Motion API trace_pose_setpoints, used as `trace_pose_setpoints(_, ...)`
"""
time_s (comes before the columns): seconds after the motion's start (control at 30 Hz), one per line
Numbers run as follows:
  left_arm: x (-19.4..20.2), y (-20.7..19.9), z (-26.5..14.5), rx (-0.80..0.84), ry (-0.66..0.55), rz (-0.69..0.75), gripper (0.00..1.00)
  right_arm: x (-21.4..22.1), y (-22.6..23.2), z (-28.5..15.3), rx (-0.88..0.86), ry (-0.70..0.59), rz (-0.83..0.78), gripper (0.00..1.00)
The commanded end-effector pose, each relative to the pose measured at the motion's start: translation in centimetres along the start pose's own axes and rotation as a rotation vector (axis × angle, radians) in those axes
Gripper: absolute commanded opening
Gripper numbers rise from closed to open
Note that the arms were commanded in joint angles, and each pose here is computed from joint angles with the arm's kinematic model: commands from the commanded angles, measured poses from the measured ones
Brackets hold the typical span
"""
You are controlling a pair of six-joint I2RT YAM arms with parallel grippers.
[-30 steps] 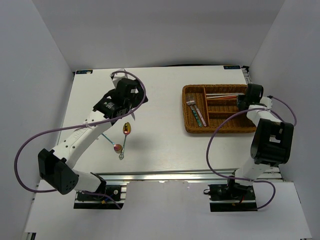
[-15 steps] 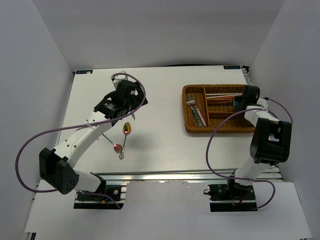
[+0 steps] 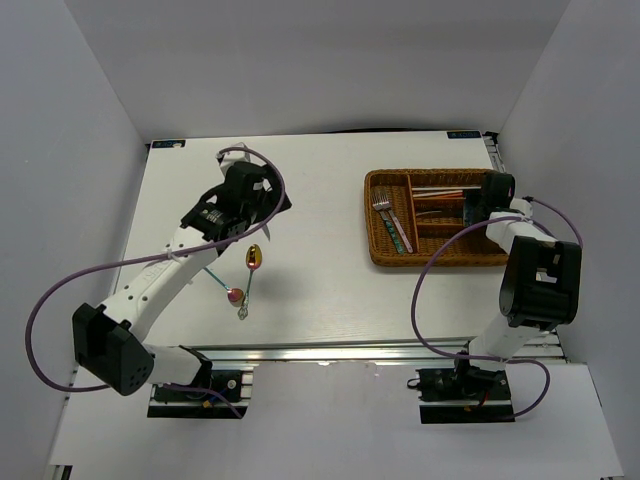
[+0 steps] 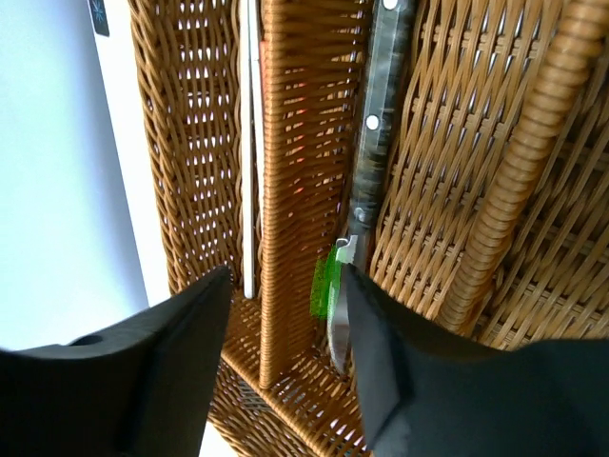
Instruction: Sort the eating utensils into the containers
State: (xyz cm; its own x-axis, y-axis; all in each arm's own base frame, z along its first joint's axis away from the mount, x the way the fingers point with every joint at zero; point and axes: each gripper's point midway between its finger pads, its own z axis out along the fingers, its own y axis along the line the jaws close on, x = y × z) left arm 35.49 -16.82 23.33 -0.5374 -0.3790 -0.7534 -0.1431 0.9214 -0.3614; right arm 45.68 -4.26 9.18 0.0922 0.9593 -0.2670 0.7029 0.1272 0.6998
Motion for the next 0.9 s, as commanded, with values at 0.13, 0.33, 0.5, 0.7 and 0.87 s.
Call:
trace_pose_setpoints(0.13,-1.1,0.1,-0.9,0.029,-0.031,-0.013,0.98,-0.6,1.9,-1.7,-0.044,-0.019,0.001,0.66)
trace_pose_setpoints(0.33,-1.5,1.1,1.0,-0.041,-0.033,-0.065,0.98,-1.3,6.1,-5.9,-0.182,-0.046,-0.136,0.71)
trace_pose_setpoints(0.5,-2.8,3.8,5.5,-0.237,-0.036,-0.147,0.92,-0.2,9.4,-12.3,-0.272,-0.186,-0.488,0.79)
trace_pose_setpoints(0.7,-4.3,7.7,11.8,-0.399,0.006,-0.174,0.88,5.9,7.0,-17.5,-0.428,0.027,-0.843,0.89)
trace_pose_setpoints(0.87,-4.8,9.5,17.7,-0.541,0.052,-0.091,0.84,9.0,0.7,-19.2,-0.473,0.229,-0.938,0.89)
